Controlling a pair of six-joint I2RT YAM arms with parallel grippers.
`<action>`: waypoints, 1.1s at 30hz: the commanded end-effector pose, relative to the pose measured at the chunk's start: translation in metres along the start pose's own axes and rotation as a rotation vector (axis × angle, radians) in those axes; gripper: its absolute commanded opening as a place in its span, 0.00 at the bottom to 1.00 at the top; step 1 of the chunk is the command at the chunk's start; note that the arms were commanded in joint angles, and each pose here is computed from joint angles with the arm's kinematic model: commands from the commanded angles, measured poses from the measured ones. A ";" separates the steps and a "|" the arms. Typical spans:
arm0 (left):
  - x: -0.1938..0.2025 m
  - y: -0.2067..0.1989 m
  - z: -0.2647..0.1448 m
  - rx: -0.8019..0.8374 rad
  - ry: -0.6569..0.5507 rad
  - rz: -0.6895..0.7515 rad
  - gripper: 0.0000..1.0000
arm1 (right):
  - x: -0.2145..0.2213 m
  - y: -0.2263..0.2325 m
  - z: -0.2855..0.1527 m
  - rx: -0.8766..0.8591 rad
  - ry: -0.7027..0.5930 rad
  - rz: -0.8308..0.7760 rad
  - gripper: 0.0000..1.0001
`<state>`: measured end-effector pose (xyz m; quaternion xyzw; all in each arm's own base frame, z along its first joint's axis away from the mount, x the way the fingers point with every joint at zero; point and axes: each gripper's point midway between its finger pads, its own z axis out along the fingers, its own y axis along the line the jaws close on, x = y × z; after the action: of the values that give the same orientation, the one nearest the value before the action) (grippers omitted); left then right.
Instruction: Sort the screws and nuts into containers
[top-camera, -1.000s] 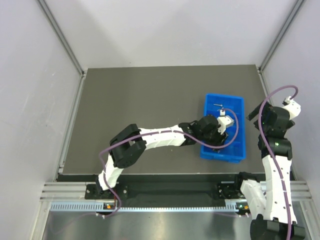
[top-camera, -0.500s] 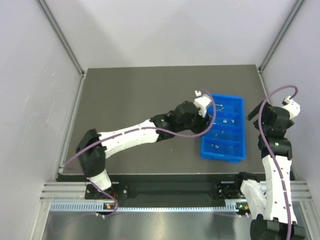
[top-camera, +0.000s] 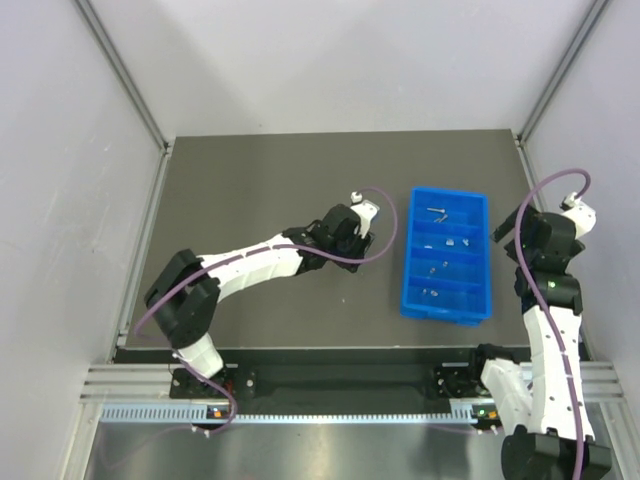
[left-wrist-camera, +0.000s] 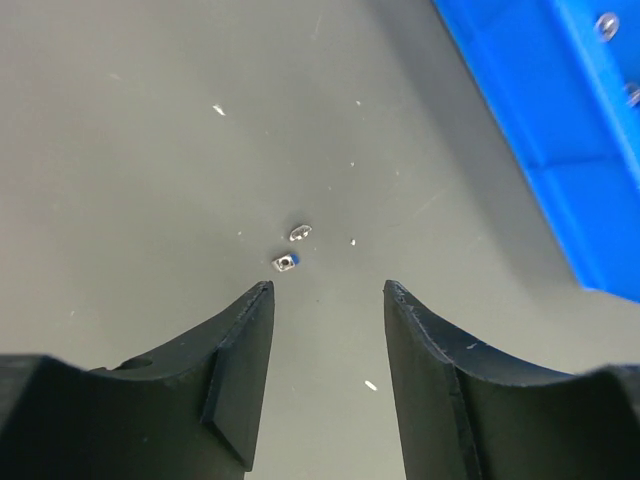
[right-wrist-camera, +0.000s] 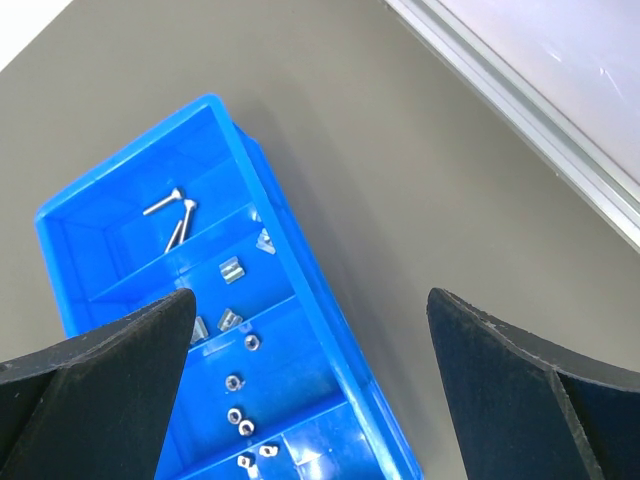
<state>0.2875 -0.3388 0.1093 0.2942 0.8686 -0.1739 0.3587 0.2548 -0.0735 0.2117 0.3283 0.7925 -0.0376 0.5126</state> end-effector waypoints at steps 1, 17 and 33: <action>-0.007 0.000 0.012 0.037 -0.036 0.066 0.52 | -0.008 0.001 0.003 0.006 -0.027 0.007 1.00; 0.027 0.012 0.054 0.159 0.101 0.251 0.45 | -0.008 -0.001 0.009 0.034 -0.015 -0.004 1.00; 0.029 0.024 0.073 0.130 0.115 0.247 0.51 | -0.009 0.000 0.013 0.038 -0.002 -0.004 1.00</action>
<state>0.3068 -0.3378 0.0251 0.4310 0.8422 -0.1598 0.2817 0.2605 -0.0786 0.1939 0.3347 0.8080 -0.0540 0.4819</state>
